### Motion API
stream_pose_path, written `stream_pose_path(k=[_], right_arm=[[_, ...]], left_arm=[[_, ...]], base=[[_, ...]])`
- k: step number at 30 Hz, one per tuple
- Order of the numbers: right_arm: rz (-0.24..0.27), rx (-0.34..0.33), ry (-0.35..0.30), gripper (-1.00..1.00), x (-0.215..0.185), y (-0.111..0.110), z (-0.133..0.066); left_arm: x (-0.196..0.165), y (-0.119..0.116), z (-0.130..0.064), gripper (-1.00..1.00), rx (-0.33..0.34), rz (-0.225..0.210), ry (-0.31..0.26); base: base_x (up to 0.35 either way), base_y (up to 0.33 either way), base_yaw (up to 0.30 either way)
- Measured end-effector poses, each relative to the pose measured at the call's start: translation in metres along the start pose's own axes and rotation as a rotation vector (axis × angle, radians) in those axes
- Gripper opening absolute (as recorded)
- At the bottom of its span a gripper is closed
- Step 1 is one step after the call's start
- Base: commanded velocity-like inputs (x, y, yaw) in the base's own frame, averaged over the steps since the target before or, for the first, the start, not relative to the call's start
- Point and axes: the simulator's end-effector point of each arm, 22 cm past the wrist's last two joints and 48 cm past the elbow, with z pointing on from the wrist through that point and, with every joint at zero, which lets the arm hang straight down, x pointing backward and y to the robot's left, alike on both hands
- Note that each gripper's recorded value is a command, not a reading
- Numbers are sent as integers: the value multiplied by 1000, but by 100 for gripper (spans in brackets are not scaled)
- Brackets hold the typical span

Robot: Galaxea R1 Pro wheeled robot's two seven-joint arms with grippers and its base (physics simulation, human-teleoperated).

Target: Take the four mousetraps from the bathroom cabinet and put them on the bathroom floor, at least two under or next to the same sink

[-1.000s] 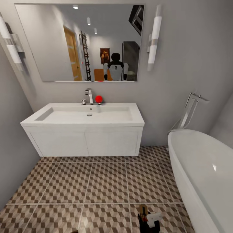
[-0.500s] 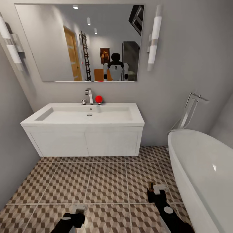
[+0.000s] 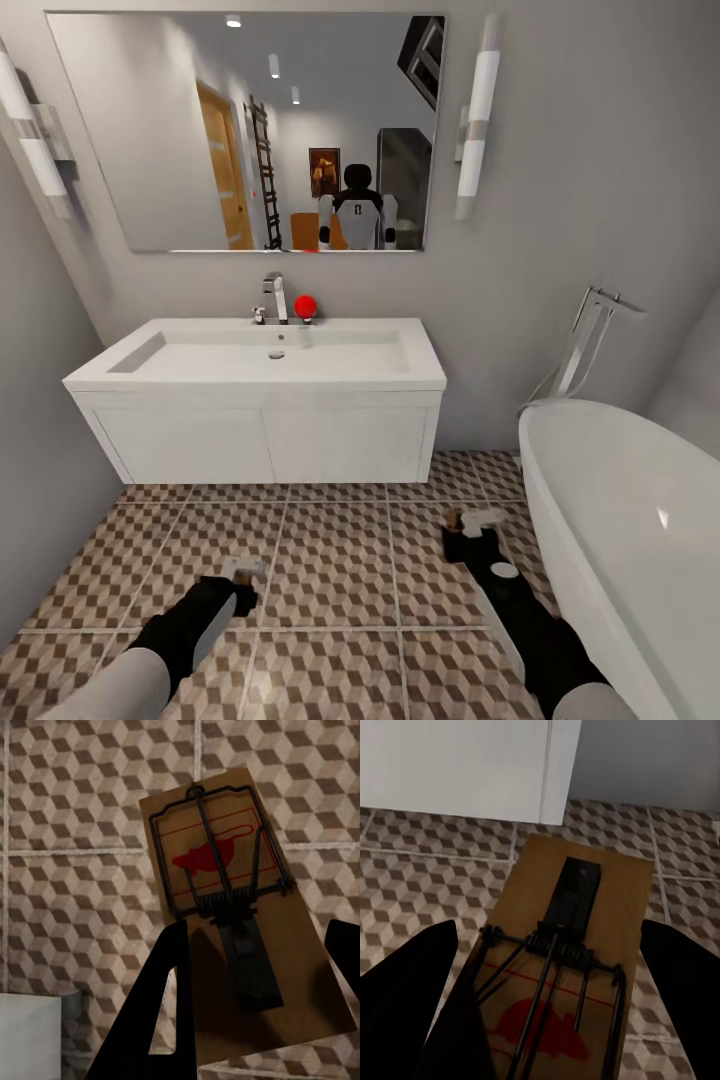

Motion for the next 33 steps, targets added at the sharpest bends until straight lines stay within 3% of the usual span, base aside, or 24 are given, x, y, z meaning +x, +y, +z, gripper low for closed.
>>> stream_pose_path(k=[6, 10, 17, 21, 33], right_arm=[[1, -37, -23, -100, -9, 12, -1], [0, -61, -28, -100, -11, 16, -1], [-3, -73, -29, -100, -11, 19, -1], [-4, -72, -34, -100, -14, 18, -2], [-8, -70, -42, -100, -15, 17, 0]], left_arm=[[-8, 3, 8, -100, -7, -30, -109], [-9, 1, 9, -100, -6, -36, -139], [-14, -3, 7, -100, 2, -38, -160], [-17, -17, 5, -100, 21, -38, -165], [-16, -19, 8, -100, 22, -38, -165]], base=[[0, 0, 0], [0, 0, 0], [0, 0, 0], [0, 0, 0], [0, 0, 0]])
